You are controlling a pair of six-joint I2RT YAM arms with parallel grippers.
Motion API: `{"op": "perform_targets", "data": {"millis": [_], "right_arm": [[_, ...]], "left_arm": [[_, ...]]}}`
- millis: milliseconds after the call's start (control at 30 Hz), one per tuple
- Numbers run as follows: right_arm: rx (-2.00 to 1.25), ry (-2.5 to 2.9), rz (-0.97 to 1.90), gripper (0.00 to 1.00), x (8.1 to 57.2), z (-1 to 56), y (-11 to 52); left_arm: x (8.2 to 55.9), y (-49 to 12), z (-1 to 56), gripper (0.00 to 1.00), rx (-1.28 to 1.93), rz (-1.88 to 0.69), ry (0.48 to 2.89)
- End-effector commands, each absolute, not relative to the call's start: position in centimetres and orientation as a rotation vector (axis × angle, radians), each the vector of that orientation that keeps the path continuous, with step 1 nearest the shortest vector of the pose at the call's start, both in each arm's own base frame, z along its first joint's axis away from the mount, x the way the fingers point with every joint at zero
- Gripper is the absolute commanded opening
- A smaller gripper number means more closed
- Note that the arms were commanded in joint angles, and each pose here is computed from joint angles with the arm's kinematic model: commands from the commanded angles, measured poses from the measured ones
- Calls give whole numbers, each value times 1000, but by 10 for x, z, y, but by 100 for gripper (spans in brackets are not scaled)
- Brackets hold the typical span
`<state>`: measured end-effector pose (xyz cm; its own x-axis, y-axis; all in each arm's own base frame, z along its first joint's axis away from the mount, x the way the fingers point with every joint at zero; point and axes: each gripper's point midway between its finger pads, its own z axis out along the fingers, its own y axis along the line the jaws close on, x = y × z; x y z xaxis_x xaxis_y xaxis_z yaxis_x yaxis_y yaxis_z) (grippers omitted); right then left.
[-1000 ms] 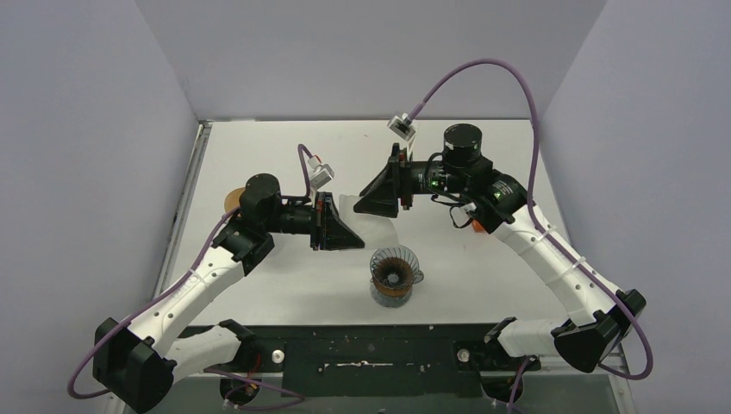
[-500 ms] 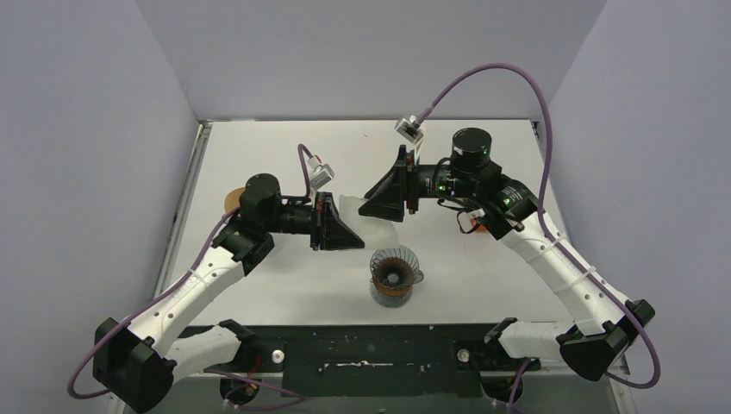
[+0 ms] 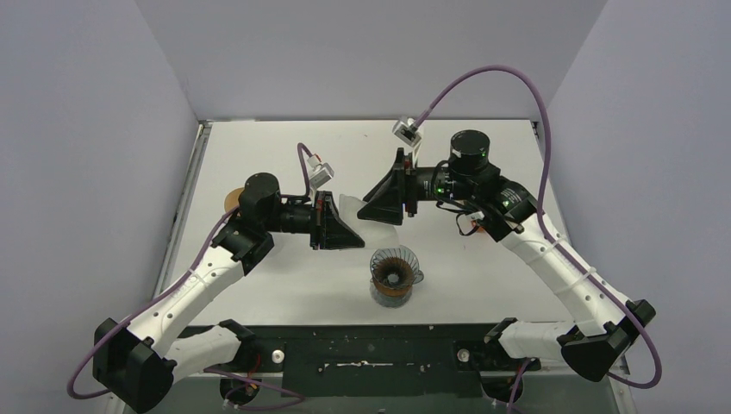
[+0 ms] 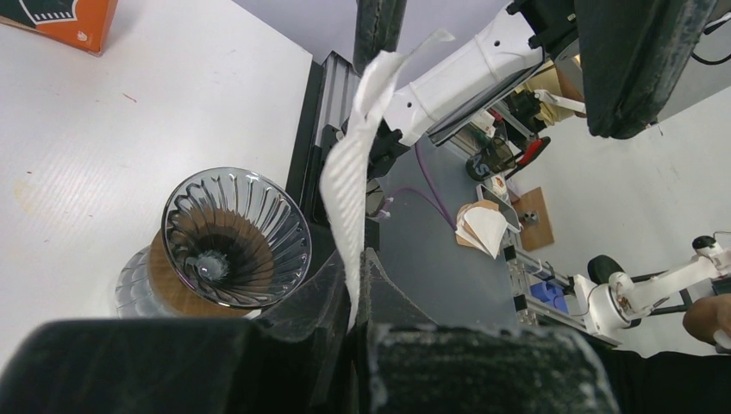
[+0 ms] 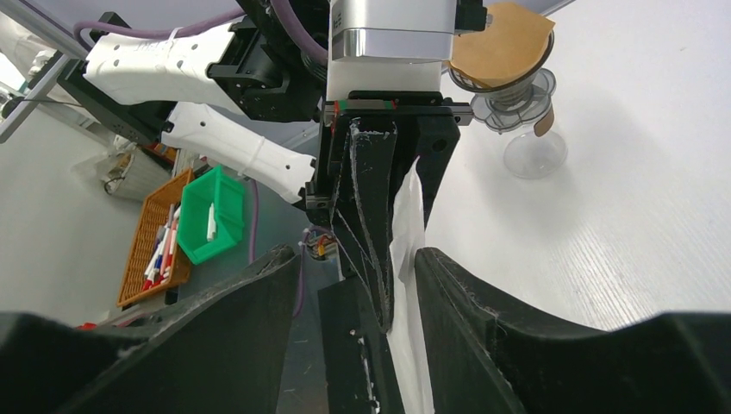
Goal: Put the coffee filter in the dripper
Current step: Pick up the coffee filter from the coffee filter holder.
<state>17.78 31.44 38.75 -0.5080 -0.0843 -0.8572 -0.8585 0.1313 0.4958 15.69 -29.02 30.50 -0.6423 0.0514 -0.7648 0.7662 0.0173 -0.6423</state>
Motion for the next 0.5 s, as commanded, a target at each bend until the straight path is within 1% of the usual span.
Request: {"op": "perform_targets", "data": {"millis": [0, 467], "right_arm": [[-943, 1641, 1432, 52, 169, 405, 312], [-972, 1709, 1392, 51, 168, 381, 317]], "left_arm": [[155, -289, 326, 0, 889, -1672, 1669], [152, -288, 334, 0, 907, -1674, 1637]]}}
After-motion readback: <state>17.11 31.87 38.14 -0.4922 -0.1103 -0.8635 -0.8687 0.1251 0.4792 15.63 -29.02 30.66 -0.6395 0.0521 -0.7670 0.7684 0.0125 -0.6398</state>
